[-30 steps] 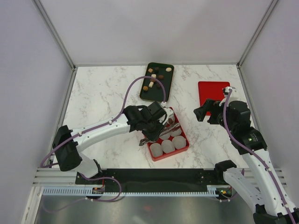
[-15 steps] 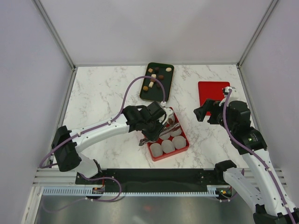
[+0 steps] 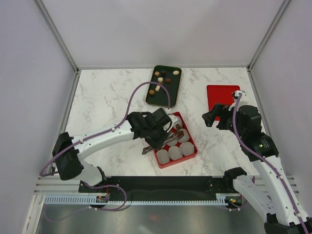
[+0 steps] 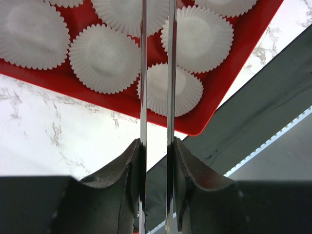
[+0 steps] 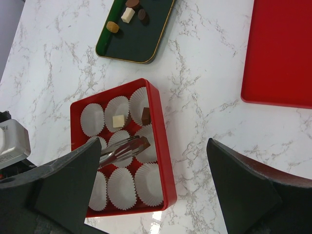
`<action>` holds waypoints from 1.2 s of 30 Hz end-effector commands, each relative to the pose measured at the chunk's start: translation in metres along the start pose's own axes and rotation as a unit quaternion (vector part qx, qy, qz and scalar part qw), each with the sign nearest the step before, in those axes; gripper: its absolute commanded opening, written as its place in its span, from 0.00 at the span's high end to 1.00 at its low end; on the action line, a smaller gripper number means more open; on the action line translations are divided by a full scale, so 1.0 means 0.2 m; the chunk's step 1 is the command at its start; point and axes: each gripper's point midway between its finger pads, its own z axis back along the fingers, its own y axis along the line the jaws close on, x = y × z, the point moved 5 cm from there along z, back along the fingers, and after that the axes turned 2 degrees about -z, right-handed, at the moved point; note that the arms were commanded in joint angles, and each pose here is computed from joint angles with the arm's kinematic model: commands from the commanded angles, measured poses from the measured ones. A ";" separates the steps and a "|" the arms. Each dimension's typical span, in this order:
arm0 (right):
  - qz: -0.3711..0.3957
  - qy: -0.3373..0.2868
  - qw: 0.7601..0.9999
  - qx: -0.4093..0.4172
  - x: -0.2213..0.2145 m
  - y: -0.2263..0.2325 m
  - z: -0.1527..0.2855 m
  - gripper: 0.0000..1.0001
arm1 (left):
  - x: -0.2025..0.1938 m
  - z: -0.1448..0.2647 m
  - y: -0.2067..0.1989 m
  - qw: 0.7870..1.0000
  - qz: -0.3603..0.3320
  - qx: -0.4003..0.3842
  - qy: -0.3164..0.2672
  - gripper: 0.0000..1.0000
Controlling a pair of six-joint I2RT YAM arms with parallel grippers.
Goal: Pack the chocolate
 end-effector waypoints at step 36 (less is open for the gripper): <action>0.001 -0.029 1.000 0.009 0.08 0.03 0.03 0.02 | 0.10 0.05 -0.03 1.000 0.008 0.004 -0.022 0.54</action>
